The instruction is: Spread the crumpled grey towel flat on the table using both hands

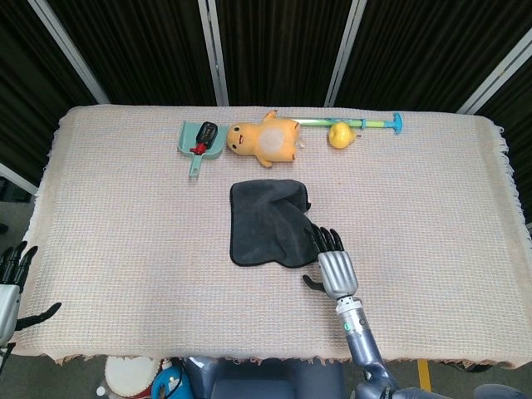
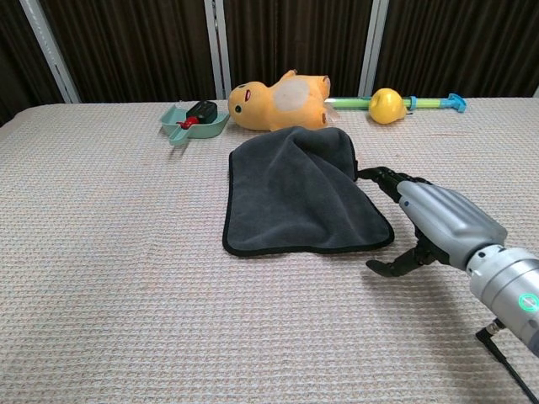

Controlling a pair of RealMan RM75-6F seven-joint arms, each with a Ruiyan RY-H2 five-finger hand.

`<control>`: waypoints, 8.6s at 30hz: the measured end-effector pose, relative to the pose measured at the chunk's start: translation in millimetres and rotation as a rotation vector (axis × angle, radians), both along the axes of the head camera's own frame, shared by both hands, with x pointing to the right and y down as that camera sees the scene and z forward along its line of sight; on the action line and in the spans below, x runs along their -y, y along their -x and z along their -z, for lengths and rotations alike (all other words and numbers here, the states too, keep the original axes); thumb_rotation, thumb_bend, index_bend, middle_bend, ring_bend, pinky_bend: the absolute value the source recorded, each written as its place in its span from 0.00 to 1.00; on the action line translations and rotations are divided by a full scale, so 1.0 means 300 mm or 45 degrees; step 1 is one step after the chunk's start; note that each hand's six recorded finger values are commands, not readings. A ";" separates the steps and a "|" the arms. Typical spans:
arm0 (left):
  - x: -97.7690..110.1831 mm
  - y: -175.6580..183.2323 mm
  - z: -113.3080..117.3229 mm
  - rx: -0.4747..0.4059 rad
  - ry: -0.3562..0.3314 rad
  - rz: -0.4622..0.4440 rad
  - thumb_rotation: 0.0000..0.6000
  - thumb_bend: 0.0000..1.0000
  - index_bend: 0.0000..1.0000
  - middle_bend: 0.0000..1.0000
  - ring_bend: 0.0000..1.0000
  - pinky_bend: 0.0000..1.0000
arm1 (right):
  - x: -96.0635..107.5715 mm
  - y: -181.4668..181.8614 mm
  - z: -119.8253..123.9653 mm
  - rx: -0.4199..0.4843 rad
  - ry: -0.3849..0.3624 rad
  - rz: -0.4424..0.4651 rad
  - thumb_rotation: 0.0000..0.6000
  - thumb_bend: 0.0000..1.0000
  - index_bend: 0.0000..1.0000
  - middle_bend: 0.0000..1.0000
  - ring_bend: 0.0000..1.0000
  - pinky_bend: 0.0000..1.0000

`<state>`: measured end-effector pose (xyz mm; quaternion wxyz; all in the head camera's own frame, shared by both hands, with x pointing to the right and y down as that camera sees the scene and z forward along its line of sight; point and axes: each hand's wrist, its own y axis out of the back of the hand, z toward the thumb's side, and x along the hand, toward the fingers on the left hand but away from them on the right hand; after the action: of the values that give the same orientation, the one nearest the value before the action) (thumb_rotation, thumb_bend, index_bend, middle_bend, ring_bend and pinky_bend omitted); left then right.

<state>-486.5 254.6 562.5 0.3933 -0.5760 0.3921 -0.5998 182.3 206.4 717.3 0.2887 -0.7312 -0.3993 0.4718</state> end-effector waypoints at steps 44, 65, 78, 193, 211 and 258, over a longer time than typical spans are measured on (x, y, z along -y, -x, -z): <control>0.011 -0.021 0.011 -0.014 -0.055 -0.019 1.00 0.00 0.00 0.00 0.00 0.00 | 0.177 0.001 0.016 0.119 -0.239 -0.214 1.00 0.26 0.31 0.05 0.02 0.05; 0.005 -0.034 0.009 -0.023 -0.051 -0.034 1.00 0.00 0.00 0.00 0.00 0.00 | 0.162 -0.037 -0.002 0.109 -0.227 -0.205 1.00 0.55 0.54 0.20 0.09 0.06; 0.006 -0.037 0.011 -0.025 -0.056 -0.038 1.00 0.00 0.00 0.00 0.00 0.00 | 0.172 -0.035 0.018 0.125 -0.246 -0.186 1.00 0.60 0.54 0.20 0.09 0.06; 0.332 -1.056 -0.395 -0.791 0.158 -0.089 1.00 0.21 0.15 0.00 0.00 0.00 | 0.435 0.427 0.449 -0.024 -0.604 0.111 1.00 0.60 0.55 0.20 0.09 0.06; 0.380 -1.048 -0.356 -0.805 0.114 -0.126 1.00 0.31 0.58 0.03 0.00 0.00 | 0.441 0.364 0.438 -0.062 -0.593 0.086 1.00 0.60 0.55 0.20 0.09 0.06; 0.516 -1.004 -0.238 -0.739 -0.025 -0.200 1.00 0.48 0.60 0.04 0.00 0.00 | 0.407 0.238 0.427 -0.087 -0.565 0.097 1.00 0.60 0.55 0.20 0.09 0.06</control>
<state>-185.2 99.6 633.8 0.3154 -0.7481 0.4484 -0.3739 111.0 84.3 589.1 0.4734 -0.6480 -0.4552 0.3857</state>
